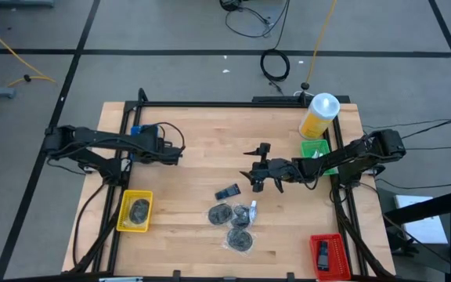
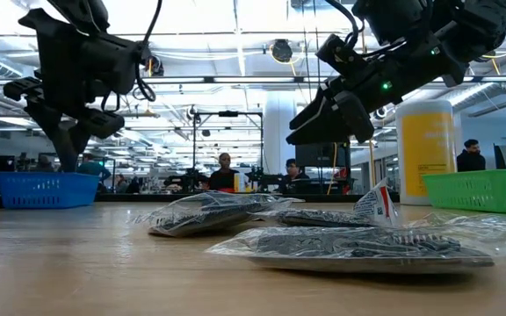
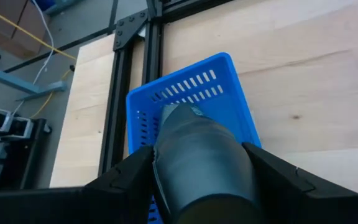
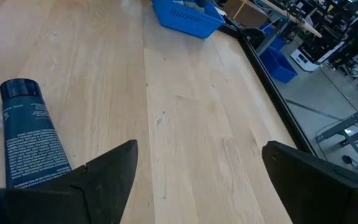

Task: Pick & Place Travel size toiletries
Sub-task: Put the gray deodorant into the blue bin, then put the blue shave cream into the red bin

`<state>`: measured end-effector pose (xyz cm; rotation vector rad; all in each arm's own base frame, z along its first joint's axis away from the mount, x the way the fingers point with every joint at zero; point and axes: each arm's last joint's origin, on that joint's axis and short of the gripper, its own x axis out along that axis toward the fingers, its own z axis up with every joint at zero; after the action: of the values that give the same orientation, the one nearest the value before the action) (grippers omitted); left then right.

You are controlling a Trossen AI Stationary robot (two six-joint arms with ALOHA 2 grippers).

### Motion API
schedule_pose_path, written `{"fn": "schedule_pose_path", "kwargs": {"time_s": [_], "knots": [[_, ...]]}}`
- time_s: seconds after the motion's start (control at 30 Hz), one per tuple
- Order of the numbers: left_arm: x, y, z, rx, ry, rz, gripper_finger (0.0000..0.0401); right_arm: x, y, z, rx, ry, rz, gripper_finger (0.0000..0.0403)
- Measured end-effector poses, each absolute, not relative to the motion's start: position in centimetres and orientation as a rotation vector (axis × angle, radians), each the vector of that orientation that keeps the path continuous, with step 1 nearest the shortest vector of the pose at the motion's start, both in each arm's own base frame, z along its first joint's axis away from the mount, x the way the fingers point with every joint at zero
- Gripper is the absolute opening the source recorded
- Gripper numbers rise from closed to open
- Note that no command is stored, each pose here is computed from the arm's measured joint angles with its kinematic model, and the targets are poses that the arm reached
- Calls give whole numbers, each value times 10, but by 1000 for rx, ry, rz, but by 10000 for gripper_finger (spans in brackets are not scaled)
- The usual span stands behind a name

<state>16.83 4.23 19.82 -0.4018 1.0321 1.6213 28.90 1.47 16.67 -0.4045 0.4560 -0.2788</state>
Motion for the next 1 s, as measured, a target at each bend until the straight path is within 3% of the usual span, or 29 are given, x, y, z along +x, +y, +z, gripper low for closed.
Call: {"fn": "schedule_pose_path", "kwargs": {"time_s": [0.17, 0.43, 0.67, 0.83, 1.0], "knots": [[173, 43, 195, -412, 1018, 1568, 227, 289, 15, 166, -406, 462, -278, 334], [160, 40, 174, -398, 1085, 1582, 291, 288, 15, 165, -406, 476, -276, 334], [161, 41, 183, -320, 1101, 1567, 316, 288, 15, 165, -407, 477, -269, 334], [174, 29, 200, -305, 996, 1470, 306, 288, 20, 162, -344, 476, -82, 334], [202, 1, 203, -266, 767, 1242, 294, 288, 27, 161, -238, 468, 126, 334]]}}
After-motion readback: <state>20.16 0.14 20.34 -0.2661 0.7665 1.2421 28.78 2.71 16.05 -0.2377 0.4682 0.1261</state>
